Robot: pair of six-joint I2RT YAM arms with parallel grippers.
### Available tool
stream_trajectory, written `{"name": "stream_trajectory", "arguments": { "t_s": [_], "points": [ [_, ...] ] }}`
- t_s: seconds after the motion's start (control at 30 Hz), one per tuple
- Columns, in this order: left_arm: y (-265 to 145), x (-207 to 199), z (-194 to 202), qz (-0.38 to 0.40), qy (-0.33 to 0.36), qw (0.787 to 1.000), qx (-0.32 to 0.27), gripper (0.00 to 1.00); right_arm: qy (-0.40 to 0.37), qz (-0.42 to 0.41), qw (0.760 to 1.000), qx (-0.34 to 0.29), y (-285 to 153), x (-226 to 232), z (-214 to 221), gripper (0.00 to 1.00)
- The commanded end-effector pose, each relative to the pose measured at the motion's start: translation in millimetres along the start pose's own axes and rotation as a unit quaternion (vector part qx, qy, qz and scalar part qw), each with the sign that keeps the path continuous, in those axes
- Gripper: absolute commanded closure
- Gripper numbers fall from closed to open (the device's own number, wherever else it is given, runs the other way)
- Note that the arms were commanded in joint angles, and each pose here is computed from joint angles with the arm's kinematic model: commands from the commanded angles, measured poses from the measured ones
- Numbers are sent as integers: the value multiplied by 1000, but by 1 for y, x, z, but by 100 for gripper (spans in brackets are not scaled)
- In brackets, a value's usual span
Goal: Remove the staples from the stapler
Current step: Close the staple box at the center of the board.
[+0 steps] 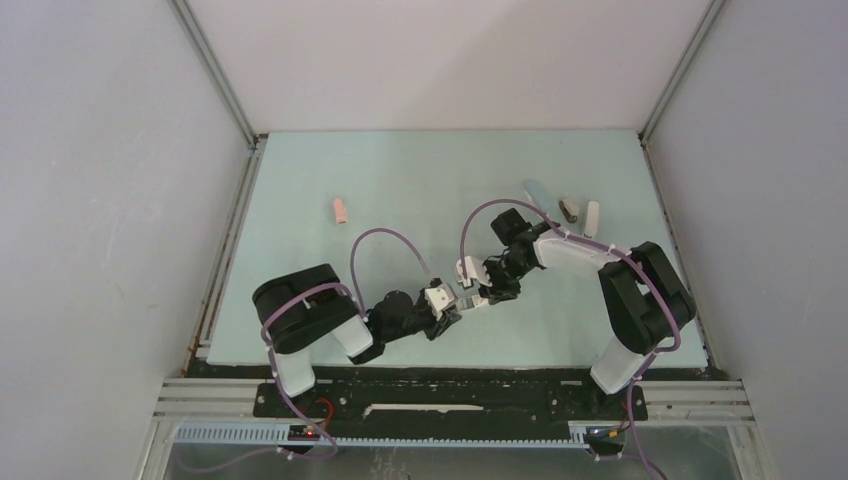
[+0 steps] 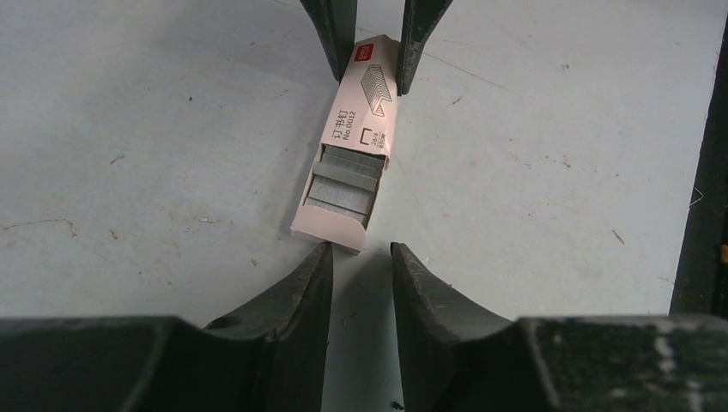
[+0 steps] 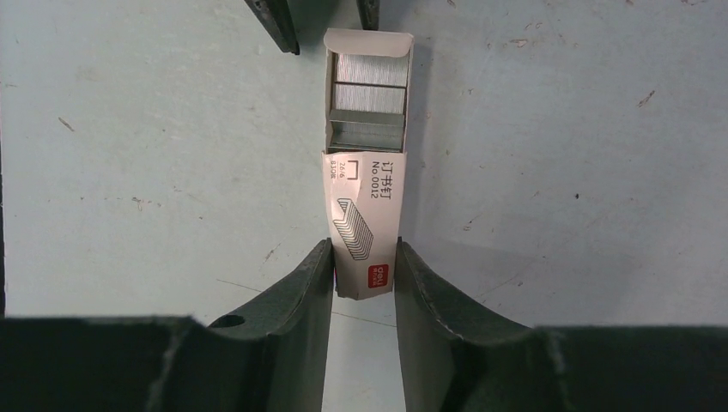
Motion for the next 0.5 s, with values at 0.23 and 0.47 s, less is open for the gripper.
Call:
{"name": "stream_trajectory", "arguments": {
  "t_s": [0.23, 0.47],
  "points": [
    [12, 0, -8, 9, 17, 1000, -22, 70, -34, -16, 999, -3, 6, 2, -7, 65],
    [14, -1, -9, 16, 15, 999, -24, 71, -49, -16, 999, 3, 6, 4, -13, 63]
  ]
}}
Point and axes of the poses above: each gripper's point midway between its finger pads, its own y axis out along the fingers, its own x axis along the line the jaws close on, z = x × y, the point moved 9 cm from there along -y, back along the fingers, and after that the axes turned 5 degrees about -y, right-handed, at the moved point
